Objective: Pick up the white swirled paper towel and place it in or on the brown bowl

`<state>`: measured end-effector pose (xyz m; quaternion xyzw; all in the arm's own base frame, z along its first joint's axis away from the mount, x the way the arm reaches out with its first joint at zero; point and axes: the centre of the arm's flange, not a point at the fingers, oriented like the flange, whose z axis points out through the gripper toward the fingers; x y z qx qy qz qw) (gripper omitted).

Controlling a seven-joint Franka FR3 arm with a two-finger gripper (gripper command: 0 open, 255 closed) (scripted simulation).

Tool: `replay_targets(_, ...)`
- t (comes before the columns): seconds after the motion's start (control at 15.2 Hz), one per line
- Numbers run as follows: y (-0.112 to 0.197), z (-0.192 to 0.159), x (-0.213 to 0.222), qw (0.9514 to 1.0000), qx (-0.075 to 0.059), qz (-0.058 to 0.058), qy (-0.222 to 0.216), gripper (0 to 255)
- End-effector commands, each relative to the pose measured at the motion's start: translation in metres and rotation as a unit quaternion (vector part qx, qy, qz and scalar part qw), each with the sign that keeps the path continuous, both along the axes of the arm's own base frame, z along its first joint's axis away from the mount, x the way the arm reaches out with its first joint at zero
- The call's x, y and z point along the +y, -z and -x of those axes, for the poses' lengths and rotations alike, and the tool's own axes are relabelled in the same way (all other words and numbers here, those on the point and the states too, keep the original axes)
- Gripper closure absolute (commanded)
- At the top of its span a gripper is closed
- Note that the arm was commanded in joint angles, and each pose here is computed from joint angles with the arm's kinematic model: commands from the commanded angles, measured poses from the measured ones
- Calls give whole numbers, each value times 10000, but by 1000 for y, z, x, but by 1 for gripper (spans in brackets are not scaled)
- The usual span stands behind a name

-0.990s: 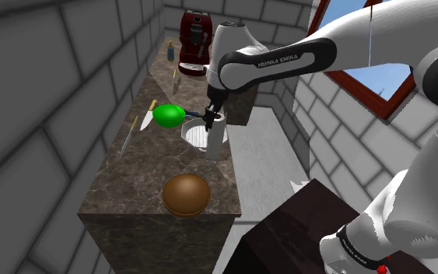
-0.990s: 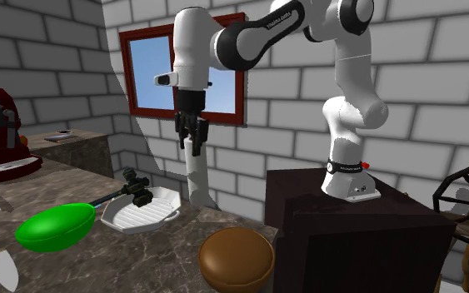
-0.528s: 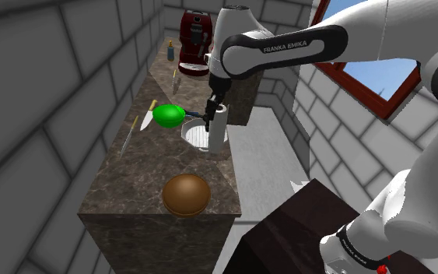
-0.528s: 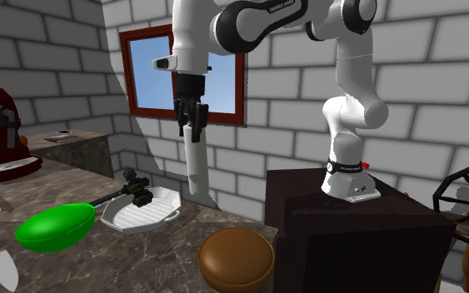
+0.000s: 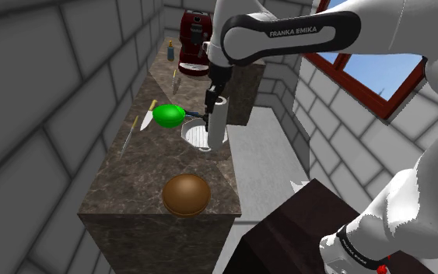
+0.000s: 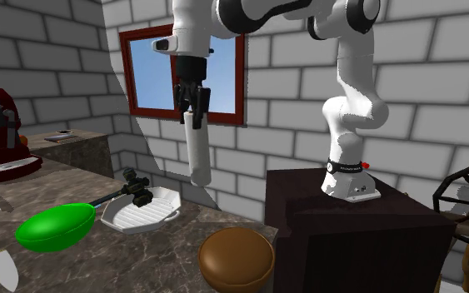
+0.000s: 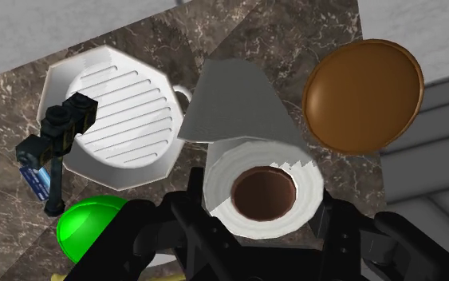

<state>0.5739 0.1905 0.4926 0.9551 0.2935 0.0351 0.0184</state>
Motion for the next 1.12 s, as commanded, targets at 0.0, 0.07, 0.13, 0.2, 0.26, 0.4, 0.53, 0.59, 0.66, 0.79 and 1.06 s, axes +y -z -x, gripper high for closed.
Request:
replay_targets(0.0,-11,13,18,10000,1,0,1,255)
replay_targets(0.07,-16,19,29,10000,1,0,1,255)
replay_targets(0.13,-21,26,39,10000,1,0,1,255)
replay_targets(0.2,-26,32,50,10000,1,0,1,255)
replay_targets(0.26,-30,38,60,10000,1,0,1,255)
replay_targets(0.4,-40,51,81,10000,1,0,1,255)
replay_targets(0.53,-50,64,102,10000,1,0,1,255)
replay_targets(0.59,-55,70,113,10000,1,0,1,255)
replay_targets(0.66,-60,77,123,10000,1,0,1,255)
replay_targets(0.79,-70,89,144,10000,1,0,1,255)
replay_targets(1.06,-60,98,158,10000,1,0,1,255)
